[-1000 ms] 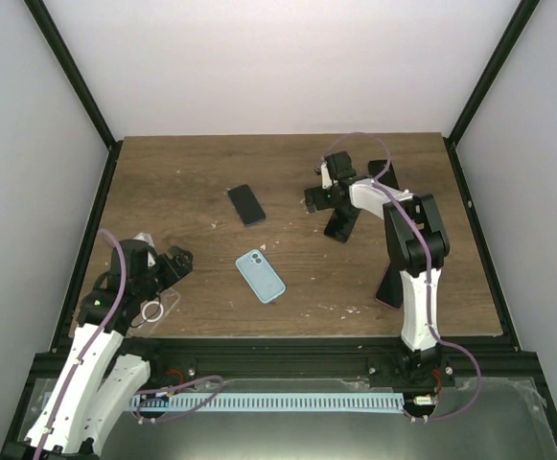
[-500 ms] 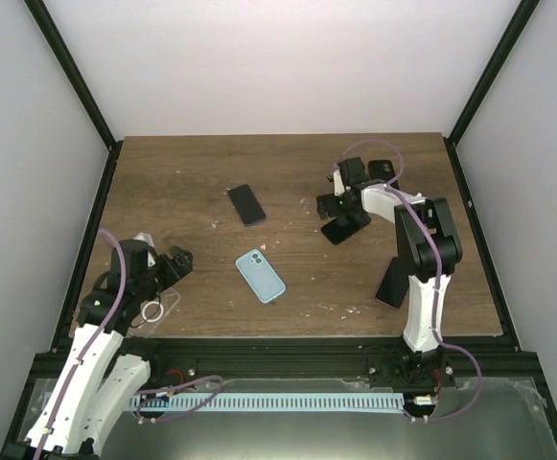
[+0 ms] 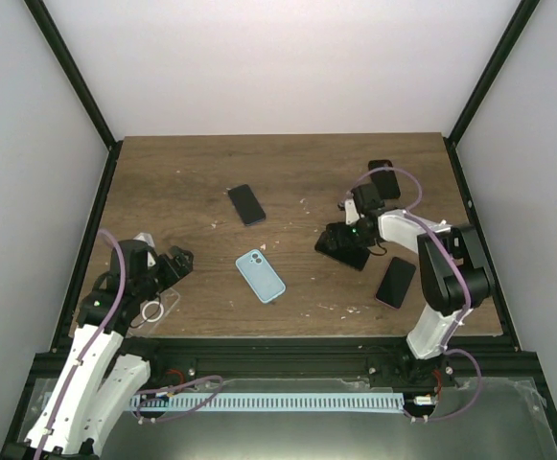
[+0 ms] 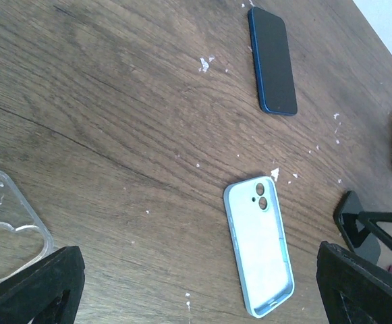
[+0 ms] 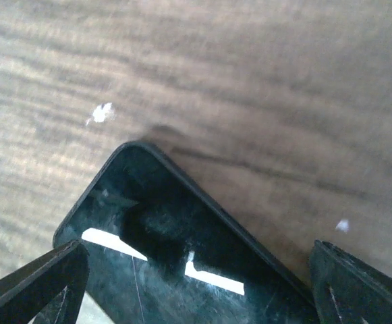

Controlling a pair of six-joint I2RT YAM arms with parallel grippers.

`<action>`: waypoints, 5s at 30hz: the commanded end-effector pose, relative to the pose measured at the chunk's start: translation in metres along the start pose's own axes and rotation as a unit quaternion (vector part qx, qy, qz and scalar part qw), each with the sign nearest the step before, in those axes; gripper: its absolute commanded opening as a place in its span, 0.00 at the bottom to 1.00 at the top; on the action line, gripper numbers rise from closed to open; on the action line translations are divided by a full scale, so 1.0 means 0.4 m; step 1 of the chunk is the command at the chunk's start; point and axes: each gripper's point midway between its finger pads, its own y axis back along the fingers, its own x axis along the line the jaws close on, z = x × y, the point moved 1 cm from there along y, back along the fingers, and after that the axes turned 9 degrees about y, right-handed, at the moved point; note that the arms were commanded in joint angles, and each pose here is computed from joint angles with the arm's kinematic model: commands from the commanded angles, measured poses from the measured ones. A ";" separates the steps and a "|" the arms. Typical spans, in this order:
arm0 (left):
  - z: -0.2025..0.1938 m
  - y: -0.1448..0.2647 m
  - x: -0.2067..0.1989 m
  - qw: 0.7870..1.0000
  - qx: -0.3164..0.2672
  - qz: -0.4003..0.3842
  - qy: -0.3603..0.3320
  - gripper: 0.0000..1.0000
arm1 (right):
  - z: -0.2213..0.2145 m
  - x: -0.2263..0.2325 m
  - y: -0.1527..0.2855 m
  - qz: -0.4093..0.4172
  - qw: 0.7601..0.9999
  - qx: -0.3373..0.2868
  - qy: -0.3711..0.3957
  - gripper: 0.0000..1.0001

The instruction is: Put the phone into the phone case

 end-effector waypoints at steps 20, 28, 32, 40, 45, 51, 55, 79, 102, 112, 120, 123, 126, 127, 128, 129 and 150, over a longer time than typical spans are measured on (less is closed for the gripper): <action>-0.013 -0.002 -0.006 1.000 0.011 -0.017 0.014 0.94 | -0.181 0.248 0.031 0.025 0.986 0.111 0.123 0.93; -0.015 0.000 -0.009 1.000 0.014 -0.019 0.015 0.94 | -0.167 0.286 0.045 0.027 0.953 0.080 0.291 0.98; -0.013 0.005 -0.006 1.000 0.010 -0.017 0.010 0.94 | -0.168 0.281 0.039 0.010 0.949 0.080 0.305 0.99; -0.010 0.005 -0.011 1.000 0.010 -0.017 0.006 0.94 | -0.233 0.234 -0.013 -0.029 0.939 0.122 0.320 0.94; -0.011 0.002 -0.008 1.000 0.011 -0.014 0.007 0.94 | -0.249 0.226 -0.027 -0.037 0.935 0.135 0.325 0.91; -0.013 0.001 -0.005 1.000 0.011 -0.014 0.009 0.94 | -0.236 0.234 -0.018 -0.039 0.938 0.123 0.322 0.79; -0.014 -0.006 -0.005 1.000 0.013 -0.015 0.013 0.94 | -0.205 0.253 -0.006 -0.034 0.948 0.110 0.296 0.74; -0.007 0.009 -0.010 1.000 0.005 -0.017 0.017 0.94 | 0.004 0.564 0.087 0.109 0.978 -0.027 0.176 0.67; 0.000 0.020 -0.001 1.000 -0.009 -0.011 0.014 0.93 | -0.018 0.674 -0.047 0.111 0.979 0.002 0.170 0.67; -0.002 0.020 0.000 1.000 -0.007 -0.011 0.014 0.93 | -0.022 0.656 -0.060 0.092 0.980 -0.003 0.179 0.67; -0.001 0.020 -0.001 1.000 -0.007 -0.012 0.016 0.93 | -0.051 0.654 -0.073 0.086 0.978 0.005 0.191 0.67; -0.002 0.019 -0.001 1.000 -0.006 -0.011 0.014 0.93 | -0.062 0.653 -0.077 0.083 0.978 0.006 0.194 0.68; -0.001 0.020 -0.002 1.000 -0.007 -0.012 0.014 0.93 | -0.069 0.651 -0.079 0.078 0.977 0.007 0.197 0.68; -0.001 0.020 -0.003 1.000 -0.007 -0.012 0.014 0.93 | -0.070 0.651 -0.078 0.076 0.977 0.006 0.198 0.69; -0.001 0.020 -0.002 1.000 -0.007 -0.012 0.015 0.93 | -0.069 0.651 -0.076 0.073 0.977 0.004 0.199 0.70; -0.001 0.020 -0.003 1.000 -0.007 -0.012 0.014 0.93 | -0.069 0.650 -0.074 0.071 0.977 0.003 0.201 0.71; -0.015 -0.001 -0.021 0.999 0.025 -0.019 0.009 0.91 | -0.057 0.644 -0.006 0.075 0.981 -0.020 0.177 0.94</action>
